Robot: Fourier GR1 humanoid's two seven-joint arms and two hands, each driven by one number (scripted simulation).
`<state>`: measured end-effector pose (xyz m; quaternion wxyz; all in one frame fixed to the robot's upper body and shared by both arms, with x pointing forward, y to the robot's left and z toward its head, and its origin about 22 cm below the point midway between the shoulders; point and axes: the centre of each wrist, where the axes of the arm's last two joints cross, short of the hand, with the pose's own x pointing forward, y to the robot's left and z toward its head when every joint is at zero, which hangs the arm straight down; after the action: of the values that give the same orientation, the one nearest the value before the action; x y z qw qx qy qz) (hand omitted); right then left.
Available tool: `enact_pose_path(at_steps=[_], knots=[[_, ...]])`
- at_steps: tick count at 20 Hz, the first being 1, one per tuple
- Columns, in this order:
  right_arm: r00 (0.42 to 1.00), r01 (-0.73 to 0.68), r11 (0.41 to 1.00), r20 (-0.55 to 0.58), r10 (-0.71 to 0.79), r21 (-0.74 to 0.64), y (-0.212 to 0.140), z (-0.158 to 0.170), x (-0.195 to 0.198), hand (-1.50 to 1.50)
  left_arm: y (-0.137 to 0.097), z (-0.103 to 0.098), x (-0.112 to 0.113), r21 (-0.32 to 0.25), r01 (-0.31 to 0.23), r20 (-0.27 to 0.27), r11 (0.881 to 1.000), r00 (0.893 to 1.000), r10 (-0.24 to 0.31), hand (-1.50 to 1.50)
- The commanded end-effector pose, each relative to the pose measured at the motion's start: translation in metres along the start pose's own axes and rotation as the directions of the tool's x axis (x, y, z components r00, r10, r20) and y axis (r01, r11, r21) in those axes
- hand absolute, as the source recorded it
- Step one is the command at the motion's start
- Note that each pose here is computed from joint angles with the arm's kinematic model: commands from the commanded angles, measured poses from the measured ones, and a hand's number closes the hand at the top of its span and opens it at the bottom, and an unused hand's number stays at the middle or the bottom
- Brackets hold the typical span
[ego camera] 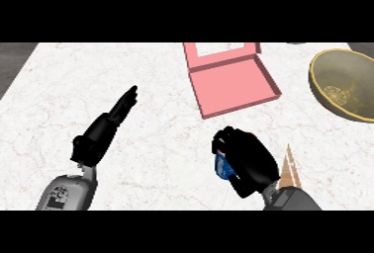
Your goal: Pick the can from the cutting board and place it in the cardboard box
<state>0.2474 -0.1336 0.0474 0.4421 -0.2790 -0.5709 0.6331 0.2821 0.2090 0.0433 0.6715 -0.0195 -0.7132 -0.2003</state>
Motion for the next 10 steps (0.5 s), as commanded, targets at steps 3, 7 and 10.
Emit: enact_pose_path(at_steps=[3,7,10], knots=[[0.996,-0.045,0.995,0.072,0.051,-0.084,0.005,0.003,-0.001,1.5,0.007,-0.008,-0.003,0.007,0.004,-0.021,1.0,1.0,-0.004,0.0],[0.996,-0.059,0.973,0.055,0.073,-0.222,-0.024,-0.006,-0.009,1.5,-0.013,0.0,0.01,0.0,0.013,-0.009,1.0,1.0,-0.013,0.0],[0.995,-0.024,0.953,0.083,0.052,-0.301,-0.044,0.027,-0.001,1.5,0.003,-0.001,-0.013,-0.001,0.014,-0.012,1.0,1.0,-0.014,0.0]])
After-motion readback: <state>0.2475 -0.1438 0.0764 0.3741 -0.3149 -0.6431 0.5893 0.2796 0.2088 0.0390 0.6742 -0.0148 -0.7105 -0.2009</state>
